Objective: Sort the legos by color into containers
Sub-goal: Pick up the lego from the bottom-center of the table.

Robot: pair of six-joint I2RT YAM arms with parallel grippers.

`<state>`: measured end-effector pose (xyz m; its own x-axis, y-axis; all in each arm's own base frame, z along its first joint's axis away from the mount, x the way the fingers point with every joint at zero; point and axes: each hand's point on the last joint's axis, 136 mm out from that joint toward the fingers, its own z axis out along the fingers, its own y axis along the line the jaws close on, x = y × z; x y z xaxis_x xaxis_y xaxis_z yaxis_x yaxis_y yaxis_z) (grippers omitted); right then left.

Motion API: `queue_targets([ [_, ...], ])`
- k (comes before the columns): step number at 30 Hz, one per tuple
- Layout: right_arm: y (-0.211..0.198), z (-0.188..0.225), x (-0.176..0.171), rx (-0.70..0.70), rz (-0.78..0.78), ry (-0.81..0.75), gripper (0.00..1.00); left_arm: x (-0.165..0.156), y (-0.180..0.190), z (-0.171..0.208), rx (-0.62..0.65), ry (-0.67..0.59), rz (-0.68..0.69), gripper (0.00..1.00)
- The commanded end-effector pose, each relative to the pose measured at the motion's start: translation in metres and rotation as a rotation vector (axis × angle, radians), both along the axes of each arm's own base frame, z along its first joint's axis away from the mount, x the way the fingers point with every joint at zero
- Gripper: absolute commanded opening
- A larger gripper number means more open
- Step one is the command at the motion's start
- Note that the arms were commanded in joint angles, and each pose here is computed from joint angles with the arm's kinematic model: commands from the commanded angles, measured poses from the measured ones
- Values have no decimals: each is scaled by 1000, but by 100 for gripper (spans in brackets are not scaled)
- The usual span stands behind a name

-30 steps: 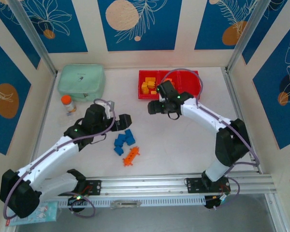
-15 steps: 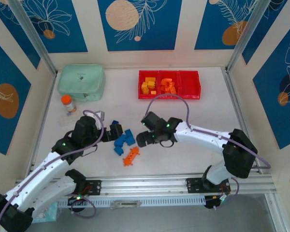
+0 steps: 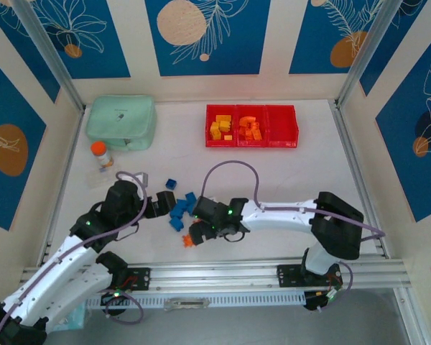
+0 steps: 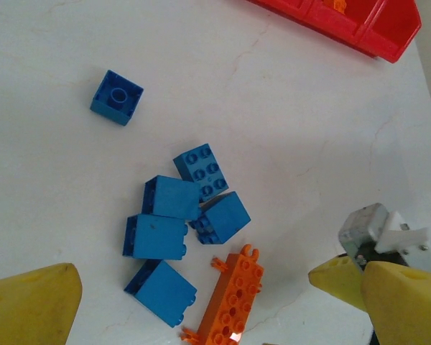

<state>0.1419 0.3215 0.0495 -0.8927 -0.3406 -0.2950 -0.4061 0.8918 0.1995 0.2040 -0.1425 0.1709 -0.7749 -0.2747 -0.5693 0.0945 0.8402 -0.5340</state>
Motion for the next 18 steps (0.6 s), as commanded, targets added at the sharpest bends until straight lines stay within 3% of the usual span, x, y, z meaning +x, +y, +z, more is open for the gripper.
queue_targets([
  [1, 22, 8, 8, 38, -56, -26, 99, -2, 14, -2, 35, 8, 54, 99],
  [10, 33, -4, 21, -19, -169, -42, 99, -4, 22, 0, 52, -15, 75, 99],
  [18, 36, -24, 22, -66, -175, -11, 99, -3, 21, -2, 44, -12, 78, 99],
])
